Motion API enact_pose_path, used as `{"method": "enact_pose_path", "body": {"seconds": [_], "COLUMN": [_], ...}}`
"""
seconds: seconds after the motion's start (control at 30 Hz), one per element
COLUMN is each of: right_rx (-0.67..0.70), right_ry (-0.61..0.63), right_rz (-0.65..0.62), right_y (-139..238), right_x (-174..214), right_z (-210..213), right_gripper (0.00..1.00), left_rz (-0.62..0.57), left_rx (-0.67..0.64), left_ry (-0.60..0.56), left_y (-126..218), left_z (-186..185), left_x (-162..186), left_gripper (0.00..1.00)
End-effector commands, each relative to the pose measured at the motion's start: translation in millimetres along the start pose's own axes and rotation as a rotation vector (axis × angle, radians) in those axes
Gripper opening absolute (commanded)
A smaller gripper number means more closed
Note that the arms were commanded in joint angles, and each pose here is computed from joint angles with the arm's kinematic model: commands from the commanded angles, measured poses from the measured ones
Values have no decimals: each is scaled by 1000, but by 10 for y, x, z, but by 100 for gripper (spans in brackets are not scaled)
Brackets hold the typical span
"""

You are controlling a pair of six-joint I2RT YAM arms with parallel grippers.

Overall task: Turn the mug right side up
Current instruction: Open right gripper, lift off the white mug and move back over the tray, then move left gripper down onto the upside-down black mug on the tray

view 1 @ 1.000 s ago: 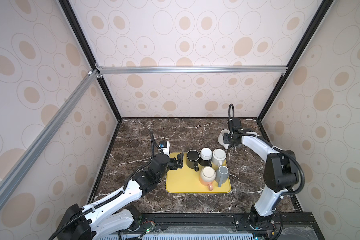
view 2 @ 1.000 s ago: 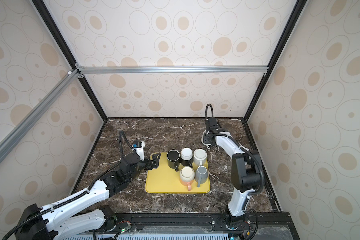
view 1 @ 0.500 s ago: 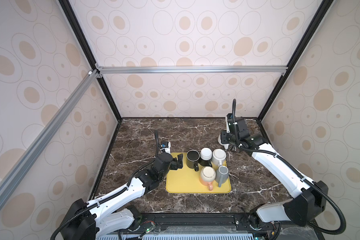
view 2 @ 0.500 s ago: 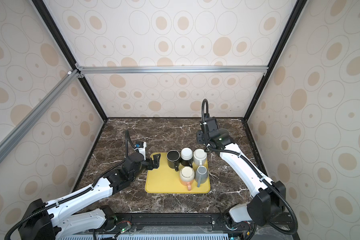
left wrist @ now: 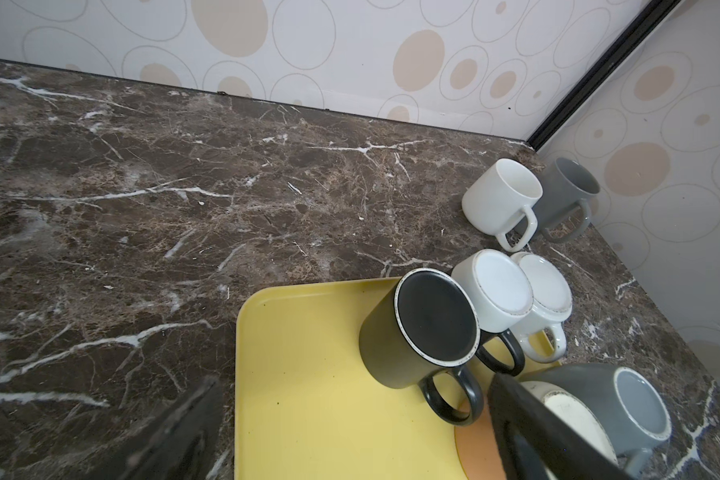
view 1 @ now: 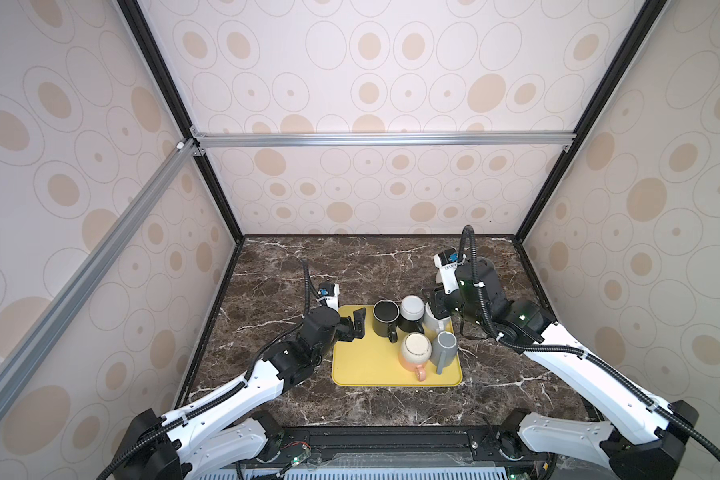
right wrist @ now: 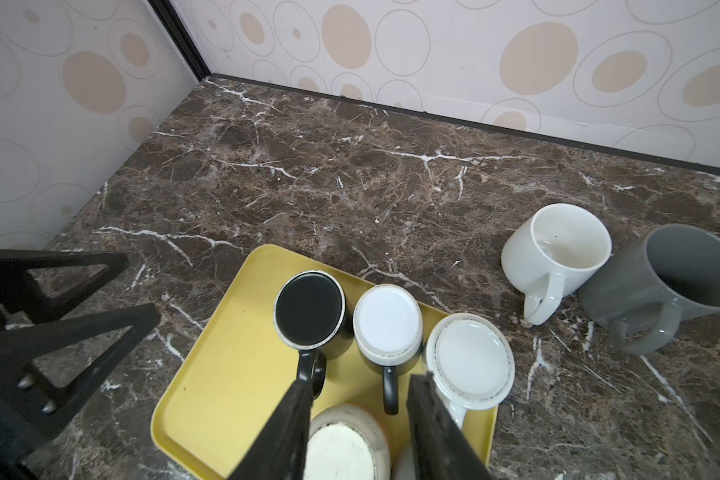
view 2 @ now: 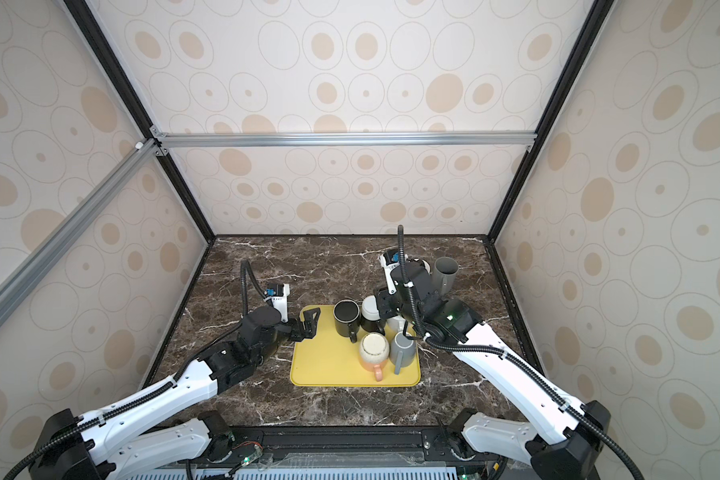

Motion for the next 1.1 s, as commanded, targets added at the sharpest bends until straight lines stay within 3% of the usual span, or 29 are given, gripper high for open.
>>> {"method": "enact_pose_path", "body": {"seconds": [0.0,0.3,0.57,0.77,1.07], "right_rx": [-30,19,138,133,72], "right_ry": [5,1,-51,-79,-101], "right_rz": [92,302,327,316,278], "right_y": [17,72,108,74,-30], "right_x": [187,604,795,845,849], "right_z": [57,4,-136,-128,-52], "right_gripper": [40,40,40,39,39], "left_rz": [24,79,139,183,115], "left_rx": [13,-1,-8,19,-52], "left_ry": [14,-22,-47,-68,-14], "left_y": [74,247,208,168,18], "left_z": [-12,-309,-664,-898,-588], "left_x": [7,373,758,1010,731], "left_gripper": [100,100,98,95,91]}}
Point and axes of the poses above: each gripper's point midway between its finger pads, its own y axis back along the fingers, its own z axis along the line the jaws close on, x = y × z, the point moved 5 cm from there along y, back along the fingers, and after that the axes turned 15 degrees about y, right-handed, at the moved point
